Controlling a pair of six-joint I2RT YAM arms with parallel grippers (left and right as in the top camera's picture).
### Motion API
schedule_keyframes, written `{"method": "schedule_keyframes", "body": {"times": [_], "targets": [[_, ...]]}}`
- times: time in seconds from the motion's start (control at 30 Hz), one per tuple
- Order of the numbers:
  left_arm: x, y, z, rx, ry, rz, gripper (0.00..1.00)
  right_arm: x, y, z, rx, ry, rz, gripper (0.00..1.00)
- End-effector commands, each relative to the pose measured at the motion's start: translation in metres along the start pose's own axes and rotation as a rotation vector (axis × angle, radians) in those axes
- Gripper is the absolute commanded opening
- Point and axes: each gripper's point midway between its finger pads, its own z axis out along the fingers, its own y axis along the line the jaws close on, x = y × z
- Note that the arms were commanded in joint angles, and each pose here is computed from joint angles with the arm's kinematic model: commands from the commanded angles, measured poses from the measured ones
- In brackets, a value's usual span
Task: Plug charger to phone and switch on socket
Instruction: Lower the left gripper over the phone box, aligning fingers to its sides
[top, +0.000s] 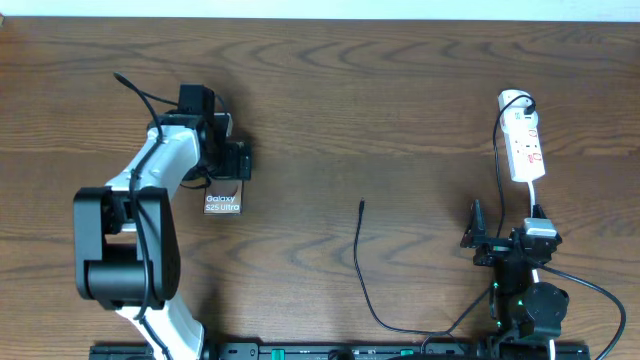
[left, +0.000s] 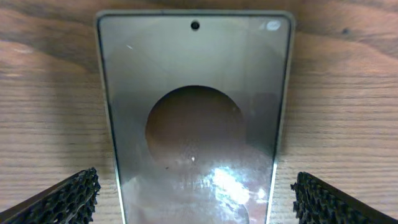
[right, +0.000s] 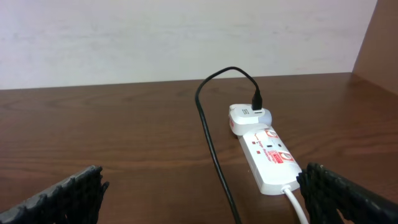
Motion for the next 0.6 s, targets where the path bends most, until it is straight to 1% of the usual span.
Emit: {"method": "schedule_keyframes", "body": {"times": [0.0, 0.57], "targets": [[0.0088, -0.0004, 0.0127, 0.009, 0.042, 0.001, 0.98, 0.0005, -0.0023, -0.0003, 0.011, 0.000, -0.008, 0.99], [0.0104, 0.0001, 0.0154, 0.008, 0.051, 0.001, 0.98, 0.0004, -0.0024, -0.0003, 0.011, 0.000, -0.008, 0.99]]}}
